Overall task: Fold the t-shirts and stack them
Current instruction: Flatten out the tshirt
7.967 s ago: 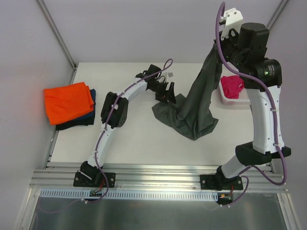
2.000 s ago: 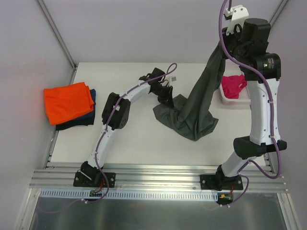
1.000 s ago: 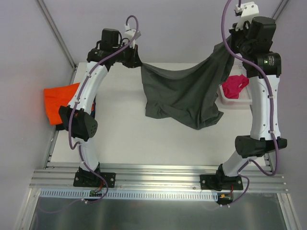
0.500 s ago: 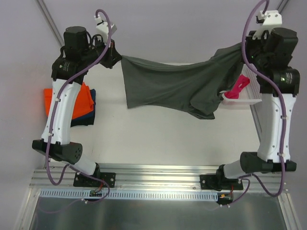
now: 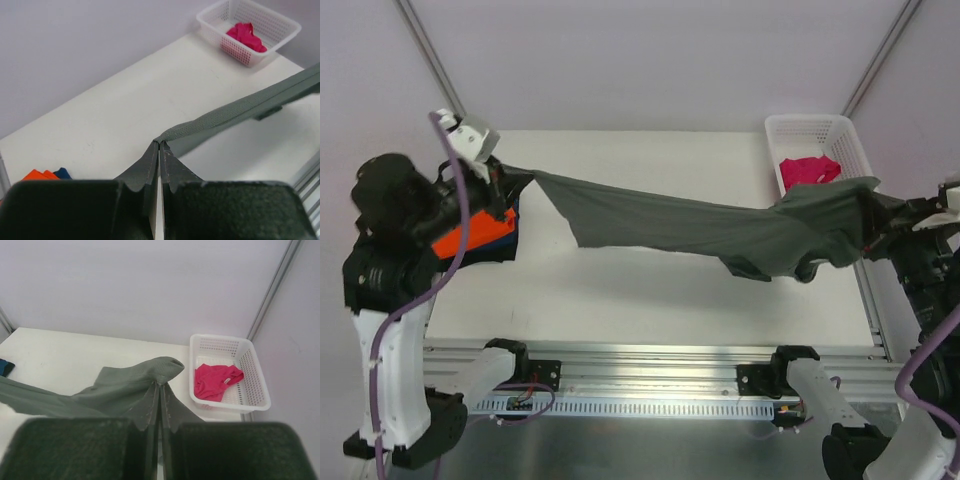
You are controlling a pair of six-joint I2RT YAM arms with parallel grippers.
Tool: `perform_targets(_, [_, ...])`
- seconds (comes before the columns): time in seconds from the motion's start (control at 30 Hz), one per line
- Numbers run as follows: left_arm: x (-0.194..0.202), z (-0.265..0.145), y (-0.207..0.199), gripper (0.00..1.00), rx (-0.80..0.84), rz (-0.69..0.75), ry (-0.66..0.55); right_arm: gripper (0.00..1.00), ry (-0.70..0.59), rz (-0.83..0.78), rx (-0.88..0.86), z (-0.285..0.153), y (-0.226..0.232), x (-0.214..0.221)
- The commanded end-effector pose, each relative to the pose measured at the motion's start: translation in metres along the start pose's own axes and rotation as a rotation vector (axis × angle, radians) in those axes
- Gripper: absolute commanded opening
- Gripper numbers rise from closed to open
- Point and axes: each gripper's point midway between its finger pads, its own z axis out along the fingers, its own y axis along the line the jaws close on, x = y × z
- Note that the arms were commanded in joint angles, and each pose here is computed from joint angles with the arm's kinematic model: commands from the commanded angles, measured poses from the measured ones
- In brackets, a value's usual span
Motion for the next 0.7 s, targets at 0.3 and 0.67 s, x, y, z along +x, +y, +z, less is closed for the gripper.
perform_targets(0.3, [-0.024, -0.032, -0.006, 0.00, -0.036, -0.011, -0.090, 0.01, -0.040, -0.001, 0.107, -0.027, -0.011, -0.012])
perform_targets(0.67, [-0.025, -0.009, 0.020, 0.00, -0.075, 0.037, -0.057, 0.01, -0.095, -0.006, 0.091, 0.036, -0.022, -0.040])
